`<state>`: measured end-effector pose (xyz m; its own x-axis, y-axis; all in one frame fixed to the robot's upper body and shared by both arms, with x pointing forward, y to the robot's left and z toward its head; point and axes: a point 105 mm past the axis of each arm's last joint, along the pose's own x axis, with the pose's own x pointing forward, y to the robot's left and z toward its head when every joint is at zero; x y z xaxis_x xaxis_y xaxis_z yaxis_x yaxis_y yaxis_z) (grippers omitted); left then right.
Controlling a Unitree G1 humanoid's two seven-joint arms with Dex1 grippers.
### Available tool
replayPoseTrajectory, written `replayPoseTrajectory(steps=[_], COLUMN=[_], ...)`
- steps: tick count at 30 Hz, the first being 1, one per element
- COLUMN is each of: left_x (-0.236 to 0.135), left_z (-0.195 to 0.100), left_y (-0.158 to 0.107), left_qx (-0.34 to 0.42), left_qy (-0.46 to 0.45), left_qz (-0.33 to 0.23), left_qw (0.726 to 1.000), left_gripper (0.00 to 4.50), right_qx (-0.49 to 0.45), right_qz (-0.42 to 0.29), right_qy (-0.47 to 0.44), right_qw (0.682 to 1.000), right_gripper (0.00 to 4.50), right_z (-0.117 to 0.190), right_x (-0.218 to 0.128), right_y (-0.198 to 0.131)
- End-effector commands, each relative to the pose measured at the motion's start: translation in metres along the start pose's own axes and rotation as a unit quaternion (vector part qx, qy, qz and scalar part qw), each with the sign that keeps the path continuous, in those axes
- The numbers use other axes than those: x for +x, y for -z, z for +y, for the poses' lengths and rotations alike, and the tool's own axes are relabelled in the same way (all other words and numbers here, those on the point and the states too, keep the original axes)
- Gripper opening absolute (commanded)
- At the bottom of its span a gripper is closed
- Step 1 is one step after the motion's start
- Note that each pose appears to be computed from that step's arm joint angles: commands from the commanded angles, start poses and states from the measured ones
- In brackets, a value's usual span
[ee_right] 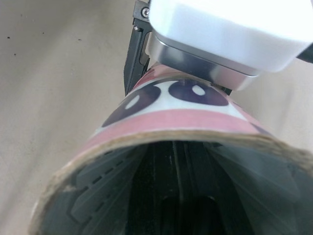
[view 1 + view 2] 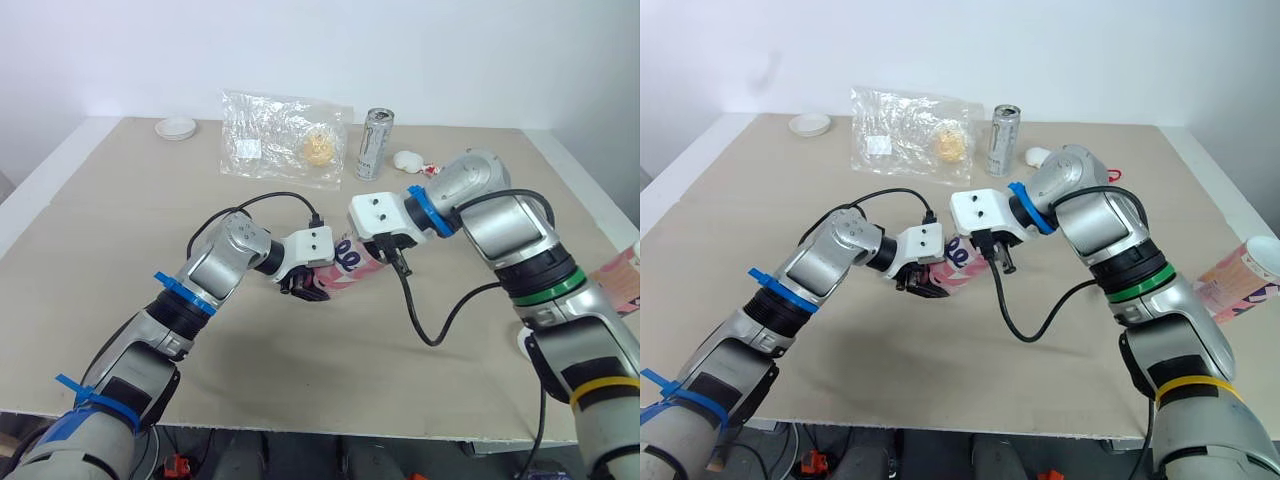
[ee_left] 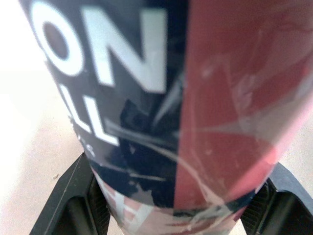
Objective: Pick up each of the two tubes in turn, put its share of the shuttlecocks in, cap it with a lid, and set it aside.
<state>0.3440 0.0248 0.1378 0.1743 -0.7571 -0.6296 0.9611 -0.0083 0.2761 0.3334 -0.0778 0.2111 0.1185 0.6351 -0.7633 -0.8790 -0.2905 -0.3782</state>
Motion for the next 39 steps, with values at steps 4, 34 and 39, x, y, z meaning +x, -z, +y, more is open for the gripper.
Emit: replayPoseTrajectory(steps=[4, 34, 39], left_x=[0.004, 0.005, 0.005], left_z=[-0.003, -0.003, -0.003], left_y=[-0.012, -0.008, -0.011], left_qx=[0.022, 0.017, 0.019], left_qy=[0.006, 0.008, 0.009], left_qz=[-0.018, -0.018, -0.021], left_qw=[1.0, 1.0, 1.0], left_gripper=[2.88, 2.88, 2.88], right_qx=[0.011, 0.032, 0.014], right_qz=[-0.031, -0.034, -0.023], right_qy=[-0.005, 0.014, 0.009], right_qw=[0.999, 0.999, 1.0], right_gripper=[0.08, 0.08, 0.08], right_z=[0.004, 0.007, -0.001], right_x=[-0.017, -0.009, 0.001], right_y=[-0.011, -0.002, -0.002])
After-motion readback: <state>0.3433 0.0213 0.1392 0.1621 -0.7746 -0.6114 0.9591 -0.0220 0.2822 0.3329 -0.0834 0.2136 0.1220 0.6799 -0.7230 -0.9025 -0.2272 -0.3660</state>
